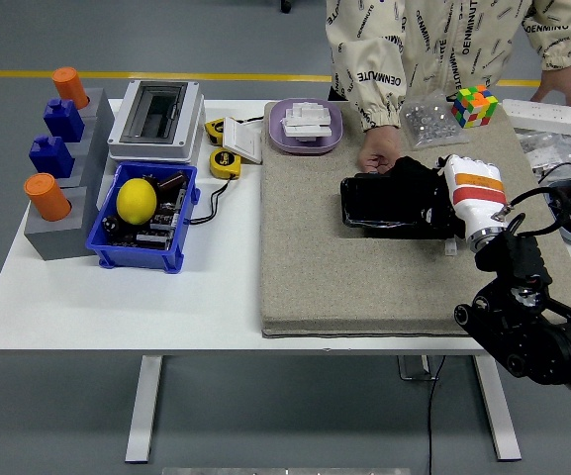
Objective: Pick the rag up,wipe the panel,place it on the desk
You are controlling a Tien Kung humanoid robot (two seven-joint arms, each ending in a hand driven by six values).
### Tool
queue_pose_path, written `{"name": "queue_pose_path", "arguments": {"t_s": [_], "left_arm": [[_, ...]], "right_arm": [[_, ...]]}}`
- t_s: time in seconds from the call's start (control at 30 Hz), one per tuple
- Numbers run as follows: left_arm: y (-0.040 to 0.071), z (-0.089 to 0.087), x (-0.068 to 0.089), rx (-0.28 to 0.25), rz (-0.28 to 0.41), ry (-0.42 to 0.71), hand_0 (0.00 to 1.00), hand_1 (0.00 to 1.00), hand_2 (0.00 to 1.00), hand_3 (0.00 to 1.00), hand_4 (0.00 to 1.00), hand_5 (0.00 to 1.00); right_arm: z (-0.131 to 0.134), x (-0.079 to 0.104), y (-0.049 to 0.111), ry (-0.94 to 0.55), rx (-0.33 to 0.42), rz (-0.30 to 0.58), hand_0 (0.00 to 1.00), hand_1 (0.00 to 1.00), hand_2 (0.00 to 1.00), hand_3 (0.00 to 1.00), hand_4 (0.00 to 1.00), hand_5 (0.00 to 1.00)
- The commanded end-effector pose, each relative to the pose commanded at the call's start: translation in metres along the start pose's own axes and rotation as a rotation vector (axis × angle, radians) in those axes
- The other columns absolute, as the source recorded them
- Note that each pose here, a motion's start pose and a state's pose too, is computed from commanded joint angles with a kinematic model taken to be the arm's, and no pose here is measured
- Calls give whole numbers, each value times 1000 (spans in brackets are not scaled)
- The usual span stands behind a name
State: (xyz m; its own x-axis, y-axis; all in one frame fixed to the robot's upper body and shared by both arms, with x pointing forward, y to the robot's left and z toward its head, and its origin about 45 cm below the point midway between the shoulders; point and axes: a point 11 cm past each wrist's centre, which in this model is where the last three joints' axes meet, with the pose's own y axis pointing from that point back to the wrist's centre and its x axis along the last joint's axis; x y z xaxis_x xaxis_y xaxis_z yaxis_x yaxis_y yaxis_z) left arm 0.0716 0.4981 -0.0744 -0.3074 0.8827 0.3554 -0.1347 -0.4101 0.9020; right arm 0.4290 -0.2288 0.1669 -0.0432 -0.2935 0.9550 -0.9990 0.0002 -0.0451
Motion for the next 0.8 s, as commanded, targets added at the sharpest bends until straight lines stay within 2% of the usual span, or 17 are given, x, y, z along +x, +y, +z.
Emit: {"name": "queue_pose_path", "arguments": {"t_s": [0.3, 0.53, 0.8], "left_arm": [[0, 4, 0, -7, -1, -1, 604, 641, 657, 562, 627, 444], [0, 8, -2, -14, -3, 1, 604, 642, 657, 562, 627, 445], [0, 4, -1, -7, 0, 5, 605, 641, 657, 562, 627, 445]], "right_arm": [[-32, -4, -2, -25, 58, -5, 284, 399, 421, 436, 957, 22], [-55, -12, 2, -45, 101, -24, 284, 400, 421, 436, 957, 22], [-93, -21, 11, -51, 199, -53, 284, 399, 421, 435, 957, 23]]}}
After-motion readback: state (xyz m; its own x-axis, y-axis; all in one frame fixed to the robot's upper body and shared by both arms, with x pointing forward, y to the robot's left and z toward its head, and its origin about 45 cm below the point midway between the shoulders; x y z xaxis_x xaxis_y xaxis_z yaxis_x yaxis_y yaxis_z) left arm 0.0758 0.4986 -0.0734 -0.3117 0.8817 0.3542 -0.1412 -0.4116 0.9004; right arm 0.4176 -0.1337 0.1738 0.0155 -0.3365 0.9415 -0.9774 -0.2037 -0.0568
